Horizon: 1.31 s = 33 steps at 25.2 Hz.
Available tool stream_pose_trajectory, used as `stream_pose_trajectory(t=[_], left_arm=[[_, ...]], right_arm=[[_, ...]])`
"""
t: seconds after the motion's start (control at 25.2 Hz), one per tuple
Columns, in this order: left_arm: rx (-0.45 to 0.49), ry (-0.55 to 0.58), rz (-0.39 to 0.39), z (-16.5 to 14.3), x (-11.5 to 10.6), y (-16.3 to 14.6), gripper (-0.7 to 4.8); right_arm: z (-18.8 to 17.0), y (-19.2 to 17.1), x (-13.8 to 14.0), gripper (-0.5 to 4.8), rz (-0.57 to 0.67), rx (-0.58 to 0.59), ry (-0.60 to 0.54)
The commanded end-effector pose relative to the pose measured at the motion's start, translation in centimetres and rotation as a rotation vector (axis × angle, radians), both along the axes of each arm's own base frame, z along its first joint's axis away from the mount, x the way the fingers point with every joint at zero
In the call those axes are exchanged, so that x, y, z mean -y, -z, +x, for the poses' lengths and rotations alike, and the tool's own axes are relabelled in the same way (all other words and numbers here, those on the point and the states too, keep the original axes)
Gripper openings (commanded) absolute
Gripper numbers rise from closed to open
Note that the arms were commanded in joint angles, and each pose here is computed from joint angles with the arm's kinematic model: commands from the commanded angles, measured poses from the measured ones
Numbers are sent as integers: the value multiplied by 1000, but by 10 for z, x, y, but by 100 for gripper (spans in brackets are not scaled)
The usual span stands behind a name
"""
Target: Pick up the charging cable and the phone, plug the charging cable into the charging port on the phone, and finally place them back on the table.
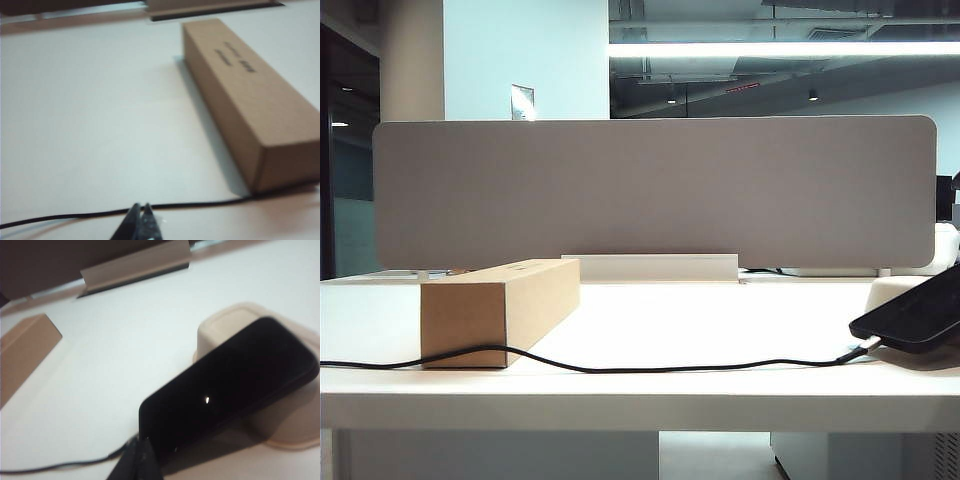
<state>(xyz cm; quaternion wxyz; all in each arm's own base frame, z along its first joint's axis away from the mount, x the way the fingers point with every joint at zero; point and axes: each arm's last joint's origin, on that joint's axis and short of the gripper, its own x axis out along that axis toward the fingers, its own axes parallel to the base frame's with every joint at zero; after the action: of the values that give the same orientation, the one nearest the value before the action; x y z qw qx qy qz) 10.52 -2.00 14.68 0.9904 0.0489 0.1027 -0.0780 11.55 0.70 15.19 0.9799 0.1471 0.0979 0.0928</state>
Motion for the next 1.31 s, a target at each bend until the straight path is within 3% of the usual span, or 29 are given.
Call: stream_pose_trajectory(t=[0.04, 0.24, 0.48, 1.31], left_arm=[[64, -59, -13, -1, -7, -7, -6], [172, -129, -25, -7, -15, -16, -6], [196, -128, -28, -8, -15, -18, -6], [195, -127, -28, -8, -15, -18, -6]], right_arm=[[-5, -7, 3, -5, -2, 96, 22], [-14, -21, 10, -5, -11, 242, 96], [-18, -26, 11, -5, -16, 310, 112], [-20, -27, 11, -5, -17, 326, 110]])
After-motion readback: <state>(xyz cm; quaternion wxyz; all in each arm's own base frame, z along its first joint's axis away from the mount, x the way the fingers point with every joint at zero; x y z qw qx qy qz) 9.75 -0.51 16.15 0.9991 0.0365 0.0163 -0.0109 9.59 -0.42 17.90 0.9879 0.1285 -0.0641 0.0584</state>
